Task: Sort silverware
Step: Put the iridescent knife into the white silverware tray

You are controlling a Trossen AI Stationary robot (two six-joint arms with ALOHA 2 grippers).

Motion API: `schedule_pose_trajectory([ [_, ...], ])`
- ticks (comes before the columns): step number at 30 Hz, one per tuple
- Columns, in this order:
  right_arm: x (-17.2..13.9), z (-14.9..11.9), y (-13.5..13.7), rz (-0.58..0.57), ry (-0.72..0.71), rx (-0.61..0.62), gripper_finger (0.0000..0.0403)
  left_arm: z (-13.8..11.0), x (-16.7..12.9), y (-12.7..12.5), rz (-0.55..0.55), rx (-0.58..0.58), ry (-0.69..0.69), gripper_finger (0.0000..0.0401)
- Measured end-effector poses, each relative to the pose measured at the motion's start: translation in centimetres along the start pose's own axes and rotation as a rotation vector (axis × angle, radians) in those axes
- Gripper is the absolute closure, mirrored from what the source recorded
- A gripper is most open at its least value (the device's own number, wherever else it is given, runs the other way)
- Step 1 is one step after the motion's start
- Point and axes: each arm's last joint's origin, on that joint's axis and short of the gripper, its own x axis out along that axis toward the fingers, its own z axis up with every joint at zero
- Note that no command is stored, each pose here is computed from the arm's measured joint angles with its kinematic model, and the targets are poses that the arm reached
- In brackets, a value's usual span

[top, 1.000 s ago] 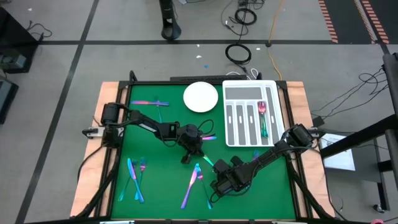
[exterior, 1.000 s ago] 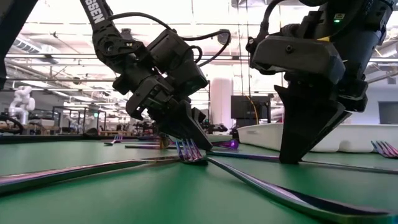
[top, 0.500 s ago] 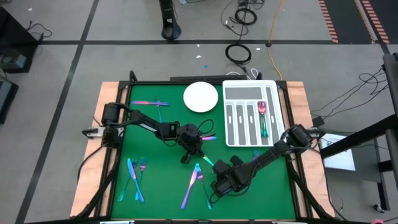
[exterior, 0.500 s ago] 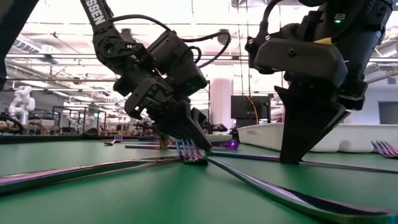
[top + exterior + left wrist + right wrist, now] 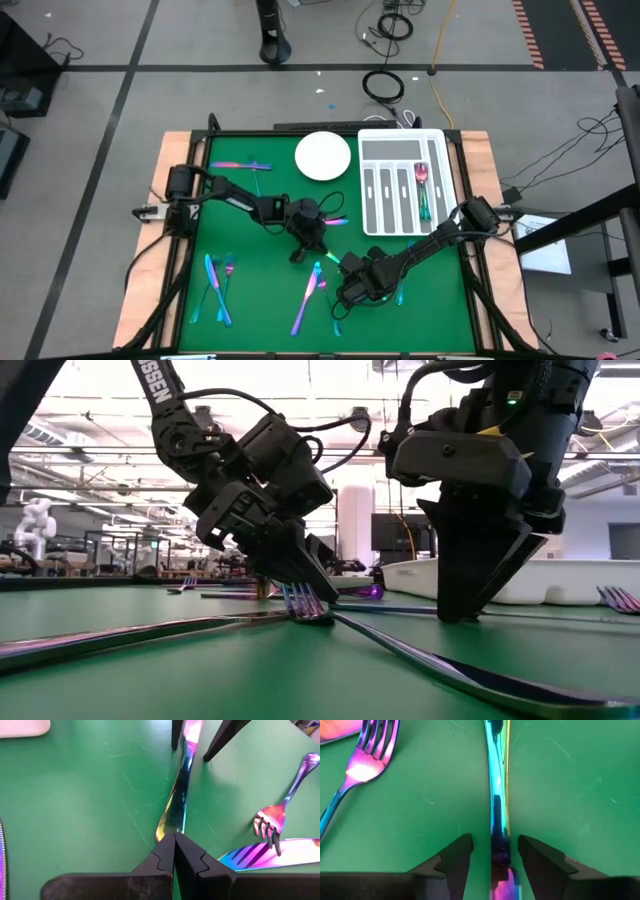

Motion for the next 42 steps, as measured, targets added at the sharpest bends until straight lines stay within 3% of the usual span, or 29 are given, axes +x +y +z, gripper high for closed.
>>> schedule_pose_trajectory([
  [8, 0.0, 0.0, -0.1, -0.015, 0.0, 0.006, 0.0272, -0.1, -0.2, 0.4, -0.003, -0.011, -0.004, 0.0396],
  [21, -0.1, 0.0, -0.3, -0.036, -0.004, 0.003, 0.0387, -0.1, -0.2, 0.4, -0.001, -0.011, -0.004, 0.0396],
  [27, -0.1, -0.1, -0.3, -0.037, -0.004, 0.004, 0.0391, 0.3, -0.3, 0.4, 0.006, -0.002, -0.039, 0.0391],
  [31, -0.4, -0.1, -0.3, -0.028, -0.008, 0.004, 0.0392, 1.5, -1.2, 0.1, 0.002, 0.014, -0.089, 0.0364],
  [37, -2.0, 0.0, -0.5, -0.024, -0.066, 0.002, 0.0396, 4.3, -3.7, -0.9, -0.026, 0.085, -0.199, 0.0316],
  [42, -2.9, 0.0, -1.1, -0.052, -0.078, 0.002, 0.0401, 5.2, -6.6, -1.9, -0.049, 0.157, -0.275, 0.0304],
])
